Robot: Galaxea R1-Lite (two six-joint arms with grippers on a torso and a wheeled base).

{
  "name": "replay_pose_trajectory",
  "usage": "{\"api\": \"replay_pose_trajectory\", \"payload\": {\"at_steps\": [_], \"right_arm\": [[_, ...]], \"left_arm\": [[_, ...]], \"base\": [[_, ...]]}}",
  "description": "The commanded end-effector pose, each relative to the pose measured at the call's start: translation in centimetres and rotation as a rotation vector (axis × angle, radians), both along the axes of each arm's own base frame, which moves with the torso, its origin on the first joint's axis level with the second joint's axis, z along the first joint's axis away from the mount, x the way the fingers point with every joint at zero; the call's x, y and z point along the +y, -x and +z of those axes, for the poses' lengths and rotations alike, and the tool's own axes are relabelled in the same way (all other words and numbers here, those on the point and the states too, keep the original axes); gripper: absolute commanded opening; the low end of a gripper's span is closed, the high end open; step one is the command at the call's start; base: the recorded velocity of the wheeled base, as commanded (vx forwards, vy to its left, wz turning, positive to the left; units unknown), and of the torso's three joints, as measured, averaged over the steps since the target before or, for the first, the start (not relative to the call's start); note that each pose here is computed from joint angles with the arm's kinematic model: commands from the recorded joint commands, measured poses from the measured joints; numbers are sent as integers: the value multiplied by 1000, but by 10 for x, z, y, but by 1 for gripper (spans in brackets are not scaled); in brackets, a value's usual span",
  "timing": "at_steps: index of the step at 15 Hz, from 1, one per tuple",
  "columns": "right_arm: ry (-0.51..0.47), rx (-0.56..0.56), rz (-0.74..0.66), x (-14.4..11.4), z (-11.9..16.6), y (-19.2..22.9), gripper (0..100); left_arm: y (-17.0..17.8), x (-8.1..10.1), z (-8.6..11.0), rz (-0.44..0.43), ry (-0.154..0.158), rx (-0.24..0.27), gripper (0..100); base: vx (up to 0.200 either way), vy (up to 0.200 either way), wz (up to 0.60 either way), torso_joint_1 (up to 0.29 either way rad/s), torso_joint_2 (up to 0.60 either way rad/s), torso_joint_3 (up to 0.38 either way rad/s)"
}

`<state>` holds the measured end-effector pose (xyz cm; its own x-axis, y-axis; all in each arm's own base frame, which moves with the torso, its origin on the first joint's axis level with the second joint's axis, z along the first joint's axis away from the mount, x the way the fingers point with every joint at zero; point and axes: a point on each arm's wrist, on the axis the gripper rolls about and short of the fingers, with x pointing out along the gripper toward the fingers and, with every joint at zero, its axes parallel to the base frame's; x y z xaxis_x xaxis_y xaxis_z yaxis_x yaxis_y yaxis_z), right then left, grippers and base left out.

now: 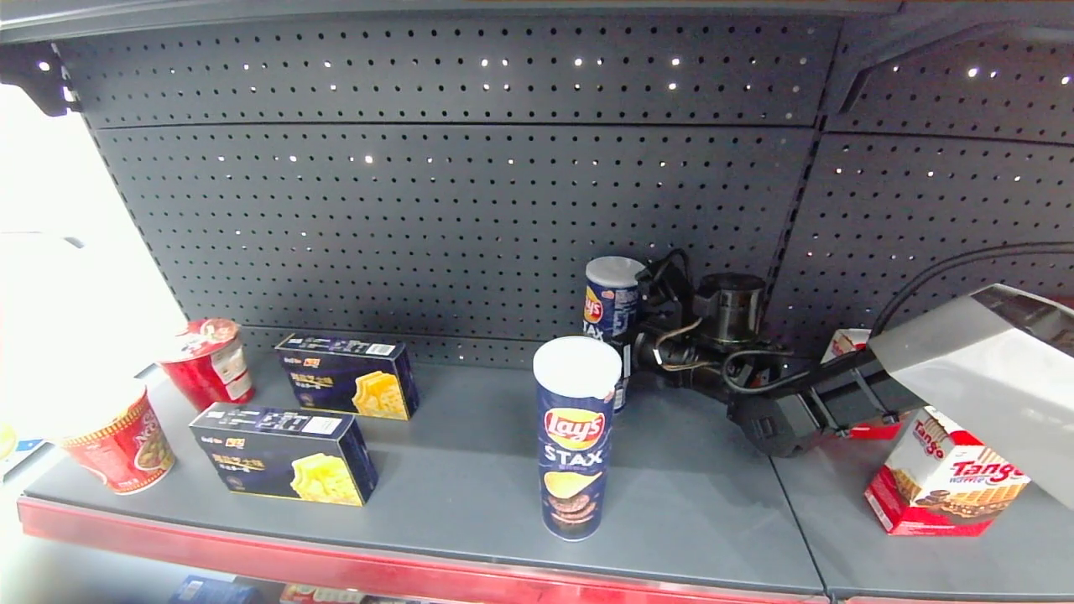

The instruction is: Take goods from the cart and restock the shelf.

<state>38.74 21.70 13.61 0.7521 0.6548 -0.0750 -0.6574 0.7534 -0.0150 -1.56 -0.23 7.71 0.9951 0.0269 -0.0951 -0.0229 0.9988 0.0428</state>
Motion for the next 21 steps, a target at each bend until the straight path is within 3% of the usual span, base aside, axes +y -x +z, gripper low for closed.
{"api": "replay_pose_trajectory", "payload": {"at_steps": [1, 7, 10, 15, 16, 18, 21], "right_arm": [[0, -6, -11, -6, 10, 12, 100], [38, 49, -26, -38, 22, 73, 100], [60, -12, -42, -70, 46, 124, 100], [13, -120, -195, -107, 81, 181, 100], [-23, -178, -210, -130, 95, 218, 100], [-28, -197, -212, -145, 100, 247, 100], [39, -246, -313, -184, 76, 304, 100]], "left_arm": [[0, 0, 0, 0, 0, 1, 100], [0, 0, 0, 0, 0, 1, 100], [0, 0, 0, 0, 0, 1, 100], [0, 0, 0, 0, 0, 1, 100], [0, 0, 0, 0, 0, 1, 100], [0, 0, 0, 0, 0, 1, 100], [0, 0, 0, 0, 0, 1, 100]], "base": [[0, 0, 0, 0, 0, 0], [0, 0, 0, 0, 0, 0], [0, 0, 0, 0, 0, 0], [0, 0, 0, 0, 0, 0], [0, 0, 0, 0, 0, 0], [0, 0, 0, 0, 0, 0], [0, 0, 0, 0, 0, 0]]}}
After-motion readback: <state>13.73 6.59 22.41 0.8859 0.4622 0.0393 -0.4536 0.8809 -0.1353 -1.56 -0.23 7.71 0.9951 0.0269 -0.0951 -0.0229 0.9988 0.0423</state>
